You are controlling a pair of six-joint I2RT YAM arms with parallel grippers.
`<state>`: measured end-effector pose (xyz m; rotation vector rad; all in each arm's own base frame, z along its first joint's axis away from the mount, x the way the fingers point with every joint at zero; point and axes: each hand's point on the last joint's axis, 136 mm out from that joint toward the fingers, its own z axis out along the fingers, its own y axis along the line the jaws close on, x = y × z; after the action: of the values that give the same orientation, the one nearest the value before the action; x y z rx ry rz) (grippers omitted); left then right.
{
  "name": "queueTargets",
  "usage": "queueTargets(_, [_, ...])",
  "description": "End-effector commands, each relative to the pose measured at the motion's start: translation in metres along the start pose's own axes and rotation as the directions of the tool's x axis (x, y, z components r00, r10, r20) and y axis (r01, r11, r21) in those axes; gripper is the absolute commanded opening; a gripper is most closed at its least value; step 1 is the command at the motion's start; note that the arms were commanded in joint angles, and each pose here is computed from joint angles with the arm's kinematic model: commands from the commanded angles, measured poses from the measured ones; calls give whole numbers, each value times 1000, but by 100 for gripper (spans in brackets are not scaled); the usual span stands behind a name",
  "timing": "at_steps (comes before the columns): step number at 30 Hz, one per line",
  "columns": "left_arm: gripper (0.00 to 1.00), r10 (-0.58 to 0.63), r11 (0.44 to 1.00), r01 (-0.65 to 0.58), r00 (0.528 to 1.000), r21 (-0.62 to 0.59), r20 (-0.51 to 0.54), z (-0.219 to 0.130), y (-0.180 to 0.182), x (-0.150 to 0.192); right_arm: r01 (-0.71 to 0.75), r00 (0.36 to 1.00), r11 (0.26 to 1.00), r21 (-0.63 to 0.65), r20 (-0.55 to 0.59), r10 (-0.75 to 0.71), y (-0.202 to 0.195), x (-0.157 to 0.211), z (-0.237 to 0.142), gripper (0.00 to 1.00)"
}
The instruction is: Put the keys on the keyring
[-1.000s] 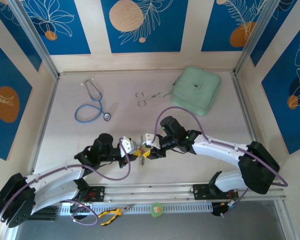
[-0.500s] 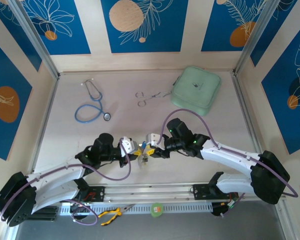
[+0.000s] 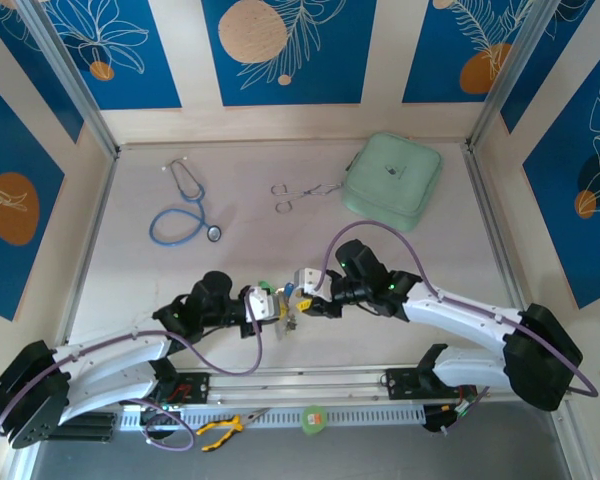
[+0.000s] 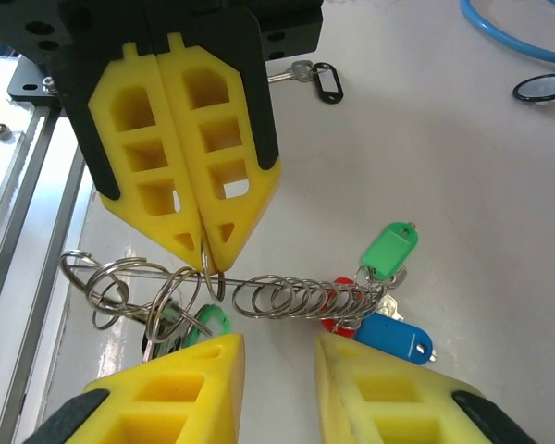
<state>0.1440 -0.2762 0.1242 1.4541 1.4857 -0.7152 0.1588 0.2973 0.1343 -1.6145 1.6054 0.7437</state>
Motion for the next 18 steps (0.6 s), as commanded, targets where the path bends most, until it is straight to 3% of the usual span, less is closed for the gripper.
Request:
queueTargets(1, [0, 23, 998, -22, 1000, 59, -17, 3, -14, 5, -22, 999, 1000, 6, -30, 22, 6, 11, -5, 27])
queueTargets(5, [0, 48, 990, -34, 994, 137, -98, 8, -33, 18, -119, 993, 985, 126, 2, 120, -22, 10, -15, 30])
queueTargets(10, [0, 54, 987, -22, 978, 158, -201, 24, -28, 23, -327, 943, 905, 273, 36, 330, -65, 16, -30, 31])
queueTargets(18, [0, 163, 964, -86, 938, 250, -306, 47, -36, 39, -431, 898, 847, 310, 55, 437, -74, 25, -45, 31])
